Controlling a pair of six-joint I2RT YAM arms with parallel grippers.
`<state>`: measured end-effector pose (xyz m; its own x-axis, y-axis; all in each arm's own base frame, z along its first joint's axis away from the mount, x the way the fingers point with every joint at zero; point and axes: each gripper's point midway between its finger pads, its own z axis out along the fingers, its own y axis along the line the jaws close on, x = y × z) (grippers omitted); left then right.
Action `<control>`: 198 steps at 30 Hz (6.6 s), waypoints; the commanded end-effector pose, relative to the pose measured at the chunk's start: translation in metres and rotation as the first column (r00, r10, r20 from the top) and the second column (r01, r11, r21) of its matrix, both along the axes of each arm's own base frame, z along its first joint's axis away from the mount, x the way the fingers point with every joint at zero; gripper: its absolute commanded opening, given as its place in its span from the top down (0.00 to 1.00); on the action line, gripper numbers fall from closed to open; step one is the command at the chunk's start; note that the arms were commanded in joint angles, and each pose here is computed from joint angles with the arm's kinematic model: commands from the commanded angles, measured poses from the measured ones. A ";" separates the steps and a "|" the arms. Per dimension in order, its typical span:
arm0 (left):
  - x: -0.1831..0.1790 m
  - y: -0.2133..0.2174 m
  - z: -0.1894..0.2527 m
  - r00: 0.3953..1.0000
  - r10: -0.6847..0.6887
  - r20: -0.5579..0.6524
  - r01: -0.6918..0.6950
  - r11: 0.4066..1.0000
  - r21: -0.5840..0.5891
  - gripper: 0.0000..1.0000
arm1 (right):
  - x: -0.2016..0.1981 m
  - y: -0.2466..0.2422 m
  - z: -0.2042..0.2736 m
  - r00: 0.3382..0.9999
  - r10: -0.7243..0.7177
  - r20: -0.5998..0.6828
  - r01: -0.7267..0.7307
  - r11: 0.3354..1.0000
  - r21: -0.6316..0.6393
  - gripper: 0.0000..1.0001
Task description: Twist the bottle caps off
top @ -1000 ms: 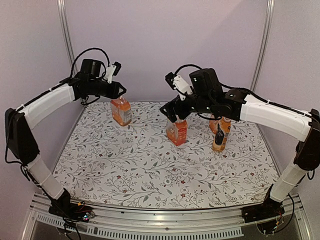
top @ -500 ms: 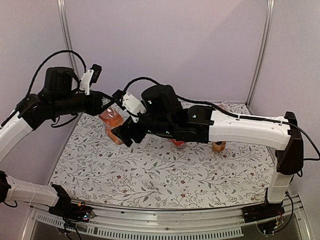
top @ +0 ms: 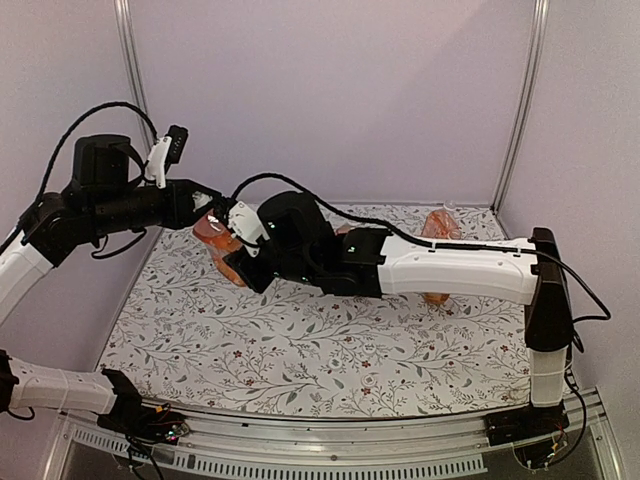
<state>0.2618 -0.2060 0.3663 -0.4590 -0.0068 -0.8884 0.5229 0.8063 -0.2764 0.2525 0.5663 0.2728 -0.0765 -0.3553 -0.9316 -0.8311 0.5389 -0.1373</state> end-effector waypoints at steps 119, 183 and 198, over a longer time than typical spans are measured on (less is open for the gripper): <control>-0.140 -0.044 -0.057 0.560 -0.783 0.270 0.618 0.612 0.494 0.90 | -0.157 -0.098 0.054 0.784 0.529 -0.324 -0.609 0.756 -0.239 1.00; -0.080 -0.048 -0.138 0.777 -0.466 0.423 0.361 0.880 0.308 0.91 | -0.064 -0.086 0.068 0.856 -0.242 -0.456 0.214 0.970 -0.112 0.71; -0.116 -0.059 -0.142 0.641 -0.645 0.416 0.534 0.764 0.362 0.91 | -0.173 -0.107 0.027 0.775 0.513 -0.370 -0.632 0.640 -0.438 1.00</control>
